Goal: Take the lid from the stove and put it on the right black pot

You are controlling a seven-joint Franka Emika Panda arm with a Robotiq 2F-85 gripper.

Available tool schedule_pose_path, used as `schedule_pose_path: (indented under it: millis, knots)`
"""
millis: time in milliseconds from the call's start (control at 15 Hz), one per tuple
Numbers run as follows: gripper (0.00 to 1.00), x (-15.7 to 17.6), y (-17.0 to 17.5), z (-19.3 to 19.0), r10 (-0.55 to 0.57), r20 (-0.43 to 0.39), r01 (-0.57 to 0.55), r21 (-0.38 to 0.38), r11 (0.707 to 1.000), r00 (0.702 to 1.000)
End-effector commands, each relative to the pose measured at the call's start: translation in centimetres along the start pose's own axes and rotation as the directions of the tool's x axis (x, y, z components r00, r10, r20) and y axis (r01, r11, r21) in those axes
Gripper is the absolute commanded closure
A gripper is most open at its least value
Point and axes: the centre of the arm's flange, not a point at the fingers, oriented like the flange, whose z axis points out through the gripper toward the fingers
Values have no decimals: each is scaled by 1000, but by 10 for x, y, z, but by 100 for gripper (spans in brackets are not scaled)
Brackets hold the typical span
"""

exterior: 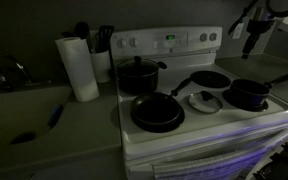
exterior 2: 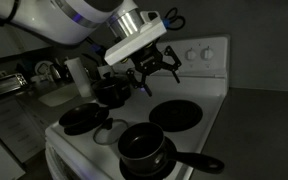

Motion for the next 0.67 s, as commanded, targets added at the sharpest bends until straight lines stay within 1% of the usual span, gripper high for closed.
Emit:
schedule_pose_path:
  millis: [0,200,267,333,467,600]
  knots:
    - [0,1,0,0,-2,-10,2,-3,1000,1000]
    - [0,1,0,0,1,-7,-1,-2,1000,1000]
    - [0,9,-1,6,-6,-21,6,5,1000,1000]
    - [0,18,-7,5,10,-23,-10,0,1000,1000]
    - [0,41,-39,-13,-1,-85,1,1,1000,996]
    - [0,66,-77,-35,9,-130,-5,28,1000,991]
